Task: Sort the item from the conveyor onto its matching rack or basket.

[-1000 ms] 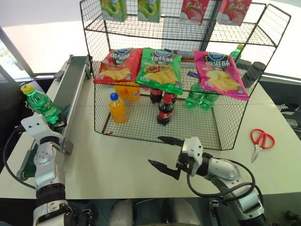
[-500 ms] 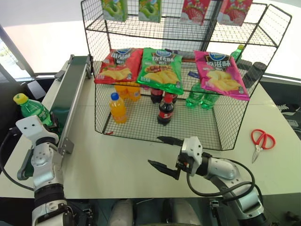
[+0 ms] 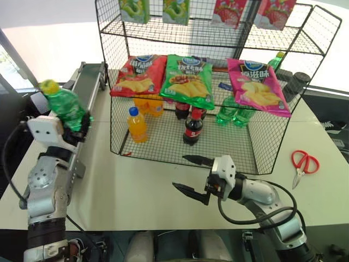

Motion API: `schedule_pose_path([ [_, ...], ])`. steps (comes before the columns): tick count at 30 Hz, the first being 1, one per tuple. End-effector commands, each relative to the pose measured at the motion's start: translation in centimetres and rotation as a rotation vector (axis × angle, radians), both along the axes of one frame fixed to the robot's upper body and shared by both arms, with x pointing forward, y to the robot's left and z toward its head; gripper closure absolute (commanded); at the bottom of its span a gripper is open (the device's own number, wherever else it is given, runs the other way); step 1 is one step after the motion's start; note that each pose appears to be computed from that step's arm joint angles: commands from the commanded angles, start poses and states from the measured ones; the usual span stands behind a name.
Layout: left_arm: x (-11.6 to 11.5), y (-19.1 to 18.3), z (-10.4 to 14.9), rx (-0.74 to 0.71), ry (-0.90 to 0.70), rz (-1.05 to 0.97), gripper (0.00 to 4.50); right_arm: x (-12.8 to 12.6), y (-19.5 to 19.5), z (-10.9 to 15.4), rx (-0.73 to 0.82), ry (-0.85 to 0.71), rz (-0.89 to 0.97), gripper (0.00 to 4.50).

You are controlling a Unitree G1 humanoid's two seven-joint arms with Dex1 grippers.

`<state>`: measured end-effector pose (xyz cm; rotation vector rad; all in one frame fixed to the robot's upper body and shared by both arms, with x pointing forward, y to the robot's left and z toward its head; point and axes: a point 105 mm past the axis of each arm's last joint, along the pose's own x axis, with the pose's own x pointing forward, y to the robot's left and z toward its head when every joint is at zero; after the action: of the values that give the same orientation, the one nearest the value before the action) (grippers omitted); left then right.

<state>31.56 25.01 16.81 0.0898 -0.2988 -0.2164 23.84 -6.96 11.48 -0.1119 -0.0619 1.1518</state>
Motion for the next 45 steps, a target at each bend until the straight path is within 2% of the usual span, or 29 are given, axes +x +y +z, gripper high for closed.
schedule_pose_path([
  [1, -1.2, -5.7, -0.3, 0.07, 0.031, -0.307, 1.82, 0.8, -0.6, 2.6, 0.052, -0.057, -0.032, 0.0],
  [8, -2.6, -13.3, -4.2, 0.165, 0.176, -0.708, 1.82, 0.6, 0.0, 3.9, 0.056, -0.052, -0.022, 0.0],
  [13, -2.6, -16.9, -4.2, 0.155, 0.155, -0.858, 1.82, 0.2, 0.5, 3.8, 0.047, -0.041, -0.034, 0.0],
  [24, -3.6, -20.4, -4.5, 0.265, 0.096, -1.089, 1.82, 0.5, 0.0, 3.2, 0.038, -0.02, -0.098, 0.0],
  [36, -3.9, -21.3, -4.3, 0.317, 0.036, -1.143, 1.82, 0.6, 0.0, 3.1, 0.095, 0.028, -0.091, 0.0],
  [39, -3.9, -21.4, -4.3, 0.316, 0.032, -1.141, 1.82, 0.6, 0.0, 3.1, 0.099, 0.037, -0.086, 0.81],
  [40, -3.9, -21.5, -4.3, 0.316, 0.03, -1.14, 1.82, 0.7, 0.0, 3.1, 0.099, 0.039, -0.086, 1.31],
  [41, -3.9, -21.6, -4.3, 0.315, 0.027, -1.14, 1.82, 0.8, 0.0, 3.0, 0.099, 0.04, -0.087, 1.48],
  [44, -4.0, -21.7, -4.2, 0.305, 0.031, -1.15, 1.82, 0.9, -0.1, 2.7, 0.093, 0.04, -0.093, 1.48],
  [45, -4.0, -21.7, -4.2, 0.303, 0.035, -1.153, 1.32, 1.0, -0.1, 2.6, 0.09, 0.038, -0.098, 1.48],
])
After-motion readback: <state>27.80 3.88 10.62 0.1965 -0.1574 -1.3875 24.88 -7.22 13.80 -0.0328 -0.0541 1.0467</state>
